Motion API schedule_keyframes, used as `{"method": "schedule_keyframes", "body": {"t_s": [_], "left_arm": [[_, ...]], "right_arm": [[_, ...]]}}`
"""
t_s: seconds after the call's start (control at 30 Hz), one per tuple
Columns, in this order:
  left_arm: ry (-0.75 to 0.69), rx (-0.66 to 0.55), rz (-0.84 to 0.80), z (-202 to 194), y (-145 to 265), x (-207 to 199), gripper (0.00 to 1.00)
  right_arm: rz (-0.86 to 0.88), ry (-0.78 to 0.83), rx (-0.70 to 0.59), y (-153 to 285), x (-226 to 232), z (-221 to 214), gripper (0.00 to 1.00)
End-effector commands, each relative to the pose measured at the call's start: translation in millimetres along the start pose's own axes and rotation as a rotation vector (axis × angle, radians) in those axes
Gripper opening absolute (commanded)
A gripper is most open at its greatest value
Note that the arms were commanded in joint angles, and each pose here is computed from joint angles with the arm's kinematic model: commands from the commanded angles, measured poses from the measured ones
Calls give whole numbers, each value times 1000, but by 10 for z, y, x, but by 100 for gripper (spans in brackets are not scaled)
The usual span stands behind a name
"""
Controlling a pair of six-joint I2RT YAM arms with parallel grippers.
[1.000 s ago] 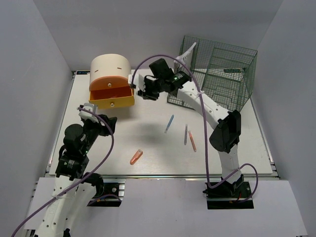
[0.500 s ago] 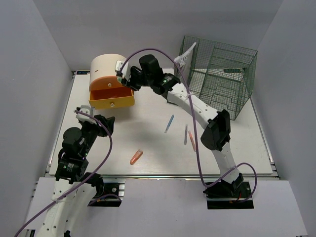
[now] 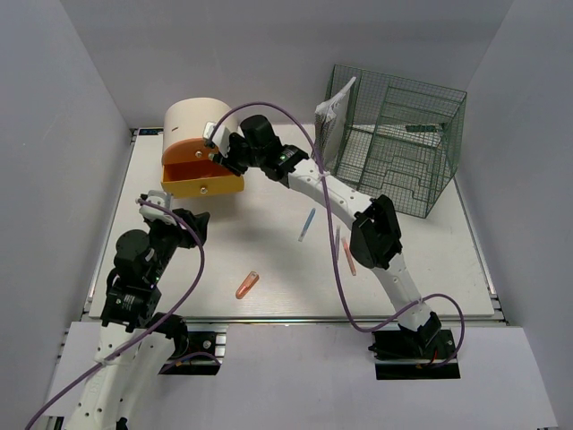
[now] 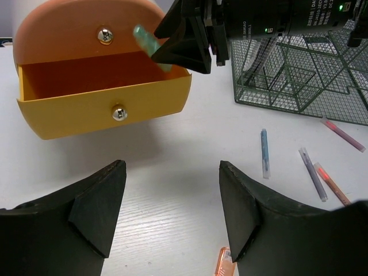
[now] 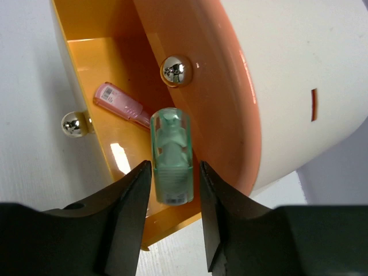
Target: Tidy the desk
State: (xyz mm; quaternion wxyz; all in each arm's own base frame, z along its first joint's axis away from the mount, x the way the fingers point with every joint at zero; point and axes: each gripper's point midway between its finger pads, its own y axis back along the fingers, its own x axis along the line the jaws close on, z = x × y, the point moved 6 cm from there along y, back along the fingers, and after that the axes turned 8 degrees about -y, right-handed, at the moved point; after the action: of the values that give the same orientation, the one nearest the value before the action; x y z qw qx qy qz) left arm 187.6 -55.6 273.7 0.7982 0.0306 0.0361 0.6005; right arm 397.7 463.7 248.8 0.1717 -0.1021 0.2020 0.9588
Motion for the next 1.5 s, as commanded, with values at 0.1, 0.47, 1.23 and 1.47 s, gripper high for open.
{"method": "schedule_keyframes", "body": {"t_s": [0.1, 0.47, 1.23, 1.47], "left_arm": [[-1, -11, -76, 8, -54, -85, 76], [101, 133, -268, -118, -280, -320, 50], [-3, 1020, -55, -1287, -422, -1085, 61], [-182, 1099, 7, -1597, -353, -1238, 68]], "right_arm": [[-43, 19, -117, 273, -111, 492, 51], [-64, -254, -64, 1441, -140, 738, 0], [344, -495, -95, 3062, 1026, -868, 66], [278, -482, -117, 3188, 971, -934, 66]]}}
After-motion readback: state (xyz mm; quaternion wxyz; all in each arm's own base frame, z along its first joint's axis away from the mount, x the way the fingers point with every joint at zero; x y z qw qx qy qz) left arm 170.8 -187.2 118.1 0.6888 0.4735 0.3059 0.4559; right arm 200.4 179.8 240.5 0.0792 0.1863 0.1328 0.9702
